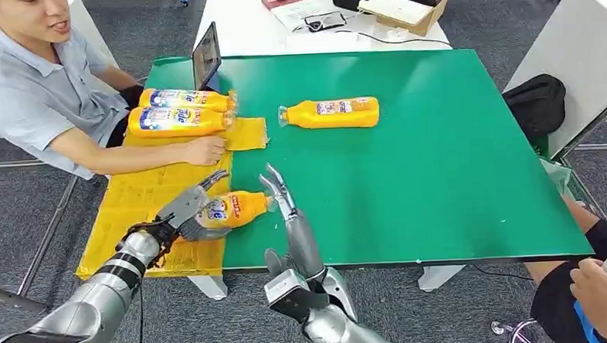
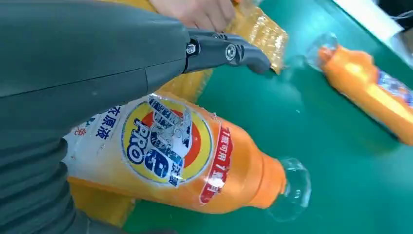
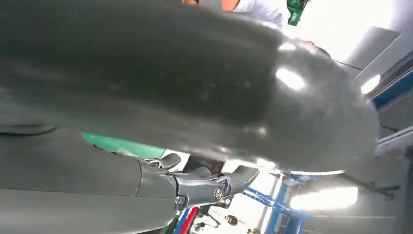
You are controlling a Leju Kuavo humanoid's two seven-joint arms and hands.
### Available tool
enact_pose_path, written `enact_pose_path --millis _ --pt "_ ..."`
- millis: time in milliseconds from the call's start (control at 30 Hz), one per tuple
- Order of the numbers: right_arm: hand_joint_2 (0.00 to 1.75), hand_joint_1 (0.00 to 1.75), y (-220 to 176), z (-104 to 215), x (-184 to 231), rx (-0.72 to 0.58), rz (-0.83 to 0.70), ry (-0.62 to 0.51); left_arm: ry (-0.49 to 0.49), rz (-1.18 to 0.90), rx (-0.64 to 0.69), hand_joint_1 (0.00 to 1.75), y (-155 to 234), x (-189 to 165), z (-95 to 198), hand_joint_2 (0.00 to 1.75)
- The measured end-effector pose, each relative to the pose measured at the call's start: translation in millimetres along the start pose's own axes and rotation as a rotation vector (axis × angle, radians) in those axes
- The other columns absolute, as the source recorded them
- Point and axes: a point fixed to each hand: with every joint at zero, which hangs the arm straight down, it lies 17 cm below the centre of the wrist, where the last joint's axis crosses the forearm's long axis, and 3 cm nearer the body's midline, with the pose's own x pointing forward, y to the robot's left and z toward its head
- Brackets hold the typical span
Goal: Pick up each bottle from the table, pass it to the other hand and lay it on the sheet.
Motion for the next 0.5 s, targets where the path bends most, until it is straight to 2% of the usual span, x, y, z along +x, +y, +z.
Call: enact_pose_path --millis 133,167,300,500 --pt "0.00 0.00 0.6 -0.5 -1.7 0.008 0.007 -0.001 -0.041 0.025 -0.001 0.00 -4.9 4.4 4.8 0.00" --pt "0.00 0.00 0.6 0.2 -2.8 0.009 0.009 0.001 -0.056 0.037 0.002 0.00 -5.2 6.6 6.1 1.75" --pt "0.00 0.00 -0.2 0.7 -5.7 0.015 0.020 0.002 -0.091 0.068 0.038 0.00 -3.6 11.6 10.1 1.75" --pt "0.00 0.00 -4.0 3.7 -7.2 0.003 0.057 -0.002 -0.129 0.183 0.319 0.00 29.2 33.0 11.2 1.75"
